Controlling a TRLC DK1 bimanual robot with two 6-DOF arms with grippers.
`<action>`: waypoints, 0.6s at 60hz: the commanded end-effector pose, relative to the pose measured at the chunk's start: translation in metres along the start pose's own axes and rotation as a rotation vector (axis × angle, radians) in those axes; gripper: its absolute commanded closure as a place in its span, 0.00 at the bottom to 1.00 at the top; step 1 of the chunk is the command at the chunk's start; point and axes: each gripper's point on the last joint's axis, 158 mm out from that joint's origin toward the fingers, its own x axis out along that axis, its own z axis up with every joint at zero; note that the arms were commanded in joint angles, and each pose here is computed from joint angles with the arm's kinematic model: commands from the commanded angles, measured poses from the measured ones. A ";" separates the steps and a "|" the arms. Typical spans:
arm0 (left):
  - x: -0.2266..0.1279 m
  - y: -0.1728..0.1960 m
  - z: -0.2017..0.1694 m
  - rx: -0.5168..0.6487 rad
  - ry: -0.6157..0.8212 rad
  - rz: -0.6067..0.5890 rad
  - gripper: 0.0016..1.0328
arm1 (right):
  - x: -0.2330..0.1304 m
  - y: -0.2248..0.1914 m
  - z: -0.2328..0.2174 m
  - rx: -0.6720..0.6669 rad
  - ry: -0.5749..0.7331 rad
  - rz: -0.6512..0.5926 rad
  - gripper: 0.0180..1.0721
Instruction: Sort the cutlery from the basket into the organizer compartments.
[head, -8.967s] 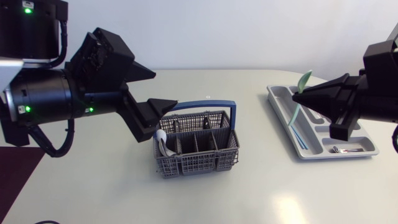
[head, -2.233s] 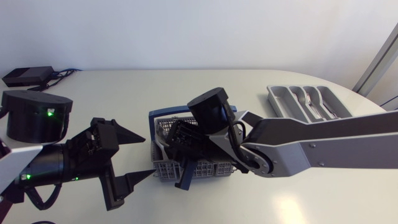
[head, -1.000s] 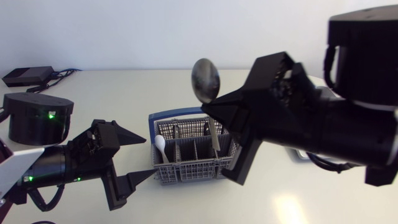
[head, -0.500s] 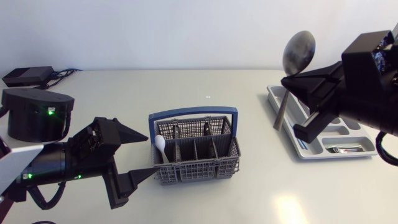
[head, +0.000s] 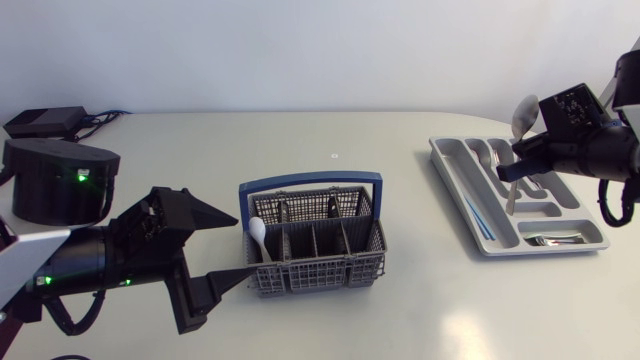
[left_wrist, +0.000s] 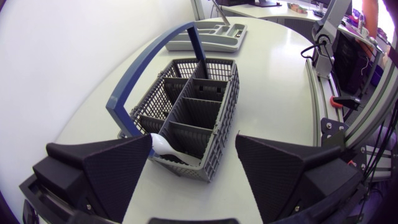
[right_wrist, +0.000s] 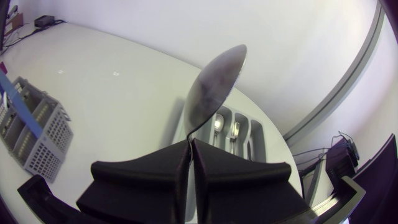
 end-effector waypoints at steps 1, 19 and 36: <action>-0.002 0.003 0.011 -0.008 -0.011 0.001 0.11 | 0.018 -0.024 0.009 0.009 0.014 -0.062 0.95; -0.001 0.002 0.012 -0.006 -0.012 -0.003 0.11 | 0.089 -0.060 -0.013 0.041 0.178 -0.224 0.95; 0.000 0.000 0.010 -0.008 -0.003 -0.011 0.11 | 0.139 -0.072 -0.017 0.063 0.311 -0.298 0.95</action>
